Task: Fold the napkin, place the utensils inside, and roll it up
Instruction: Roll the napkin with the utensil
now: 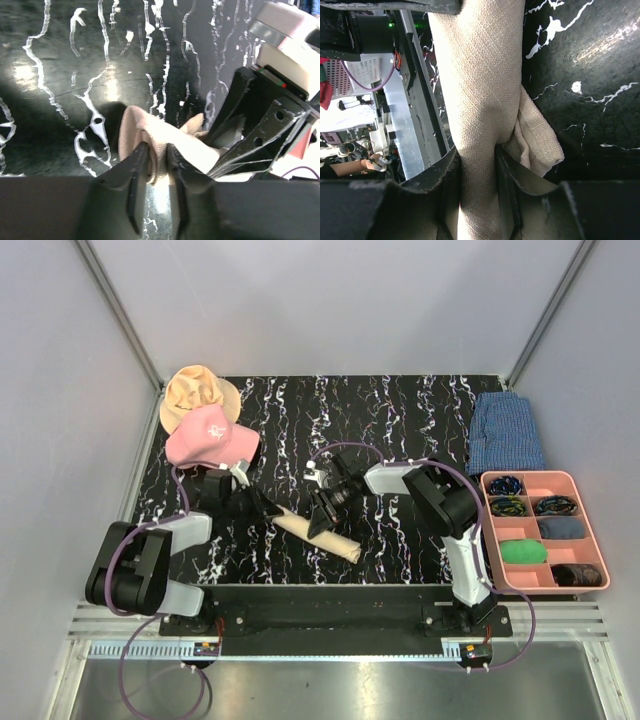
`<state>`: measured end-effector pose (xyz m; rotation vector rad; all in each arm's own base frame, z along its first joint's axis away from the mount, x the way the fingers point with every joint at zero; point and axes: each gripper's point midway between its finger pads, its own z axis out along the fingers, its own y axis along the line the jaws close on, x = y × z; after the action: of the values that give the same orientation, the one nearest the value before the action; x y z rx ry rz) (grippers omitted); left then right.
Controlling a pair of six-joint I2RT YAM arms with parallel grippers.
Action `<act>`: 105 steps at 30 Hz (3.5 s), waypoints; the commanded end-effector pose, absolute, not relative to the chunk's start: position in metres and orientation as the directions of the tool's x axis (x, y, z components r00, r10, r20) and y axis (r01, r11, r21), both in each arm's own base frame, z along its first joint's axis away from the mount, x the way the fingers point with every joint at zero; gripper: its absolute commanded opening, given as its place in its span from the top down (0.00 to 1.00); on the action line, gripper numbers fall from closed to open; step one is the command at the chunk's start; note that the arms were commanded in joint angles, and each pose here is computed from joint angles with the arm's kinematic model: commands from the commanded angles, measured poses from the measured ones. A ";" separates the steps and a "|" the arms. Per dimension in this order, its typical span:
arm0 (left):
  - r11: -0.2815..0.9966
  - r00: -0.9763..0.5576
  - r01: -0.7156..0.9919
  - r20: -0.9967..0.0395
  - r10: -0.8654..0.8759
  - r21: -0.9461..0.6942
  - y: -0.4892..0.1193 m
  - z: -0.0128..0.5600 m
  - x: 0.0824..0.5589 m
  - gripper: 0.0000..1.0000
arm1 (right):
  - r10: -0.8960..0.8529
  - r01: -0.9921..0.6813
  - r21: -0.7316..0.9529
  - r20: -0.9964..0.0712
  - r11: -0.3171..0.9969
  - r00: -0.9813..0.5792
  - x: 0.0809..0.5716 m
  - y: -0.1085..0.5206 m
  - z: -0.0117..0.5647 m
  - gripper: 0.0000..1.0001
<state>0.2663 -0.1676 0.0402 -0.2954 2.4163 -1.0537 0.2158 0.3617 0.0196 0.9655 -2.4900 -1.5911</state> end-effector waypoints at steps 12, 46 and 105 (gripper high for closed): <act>0.714 -0.883 -0.032 -0.315 -0.348 -0.700 -0.169 0.035 0.277 1.00 | -0.441 -0.660 0.511 -0.493 0.550 -0.750 0.264 0.341 0.065 0.31; 0.713 -0.902 -0.049 -0.276 -0.333 -0.700 -0.173 0.038 0.289 1.00 | -0.760 -0.868 -0.061 -0.515 0.494 -0.396 0.217 0.349 -0.005 0.29; 0.716 -0.878 -0.077 -0.293 -0.379 -0.694 -0.166 0.038 0.299 1.00 | -0.539 -0.805 0.104 -0.692 0.583 -0.480 0.264 0.337 0.087 0.18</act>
<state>0.2870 -0.1660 0.0361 -0.3456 2.4989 -0.9999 0.2562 0.3351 0.0650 1.2919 -3.1546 -1.0467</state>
